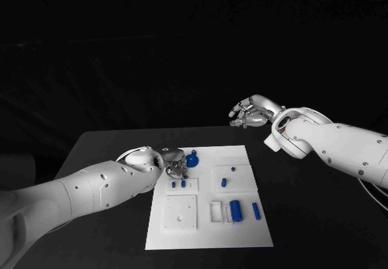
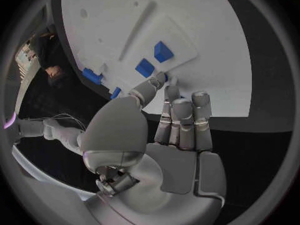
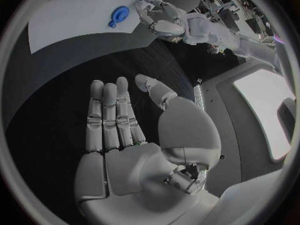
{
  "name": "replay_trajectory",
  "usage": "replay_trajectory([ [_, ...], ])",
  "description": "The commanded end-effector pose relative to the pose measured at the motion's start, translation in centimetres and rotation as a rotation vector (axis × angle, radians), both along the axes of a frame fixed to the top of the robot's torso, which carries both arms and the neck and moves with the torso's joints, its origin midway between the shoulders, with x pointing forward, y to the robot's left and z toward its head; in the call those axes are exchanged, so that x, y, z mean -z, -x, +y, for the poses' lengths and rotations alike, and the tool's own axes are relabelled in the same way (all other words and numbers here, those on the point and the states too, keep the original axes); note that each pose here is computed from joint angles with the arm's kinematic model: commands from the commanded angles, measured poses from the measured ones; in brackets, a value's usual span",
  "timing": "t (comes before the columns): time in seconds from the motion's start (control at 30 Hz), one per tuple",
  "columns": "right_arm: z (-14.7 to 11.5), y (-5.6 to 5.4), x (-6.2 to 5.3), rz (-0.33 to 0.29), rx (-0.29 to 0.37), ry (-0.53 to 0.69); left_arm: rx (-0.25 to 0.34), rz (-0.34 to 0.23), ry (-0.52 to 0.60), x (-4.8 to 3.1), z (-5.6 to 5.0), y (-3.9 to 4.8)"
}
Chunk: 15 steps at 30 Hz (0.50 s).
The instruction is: Assemble the parts on the task board
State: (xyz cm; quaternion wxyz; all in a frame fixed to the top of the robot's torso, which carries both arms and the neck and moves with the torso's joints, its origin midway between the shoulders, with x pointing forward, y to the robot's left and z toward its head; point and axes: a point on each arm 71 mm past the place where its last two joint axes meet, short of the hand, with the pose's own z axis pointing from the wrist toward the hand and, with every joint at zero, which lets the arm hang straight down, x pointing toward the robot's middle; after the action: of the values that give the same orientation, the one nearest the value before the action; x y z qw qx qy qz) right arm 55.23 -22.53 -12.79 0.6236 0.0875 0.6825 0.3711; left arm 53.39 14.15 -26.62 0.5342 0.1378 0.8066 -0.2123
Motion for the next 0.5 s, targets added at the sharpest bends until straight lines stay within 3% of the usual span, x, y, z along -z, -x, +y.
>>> replay_trajectory([
  [0.03,0.16,0.09,0.03,0.0,-0.013,0.009,0.0,0.021,0.005,0.38,-0.23,0.14],
  [0.5,0.24,0.12,0.03,-0.001,-0.015,0.008,-0.001,0.021,0.002,0.86,-0.46,0.16],
])
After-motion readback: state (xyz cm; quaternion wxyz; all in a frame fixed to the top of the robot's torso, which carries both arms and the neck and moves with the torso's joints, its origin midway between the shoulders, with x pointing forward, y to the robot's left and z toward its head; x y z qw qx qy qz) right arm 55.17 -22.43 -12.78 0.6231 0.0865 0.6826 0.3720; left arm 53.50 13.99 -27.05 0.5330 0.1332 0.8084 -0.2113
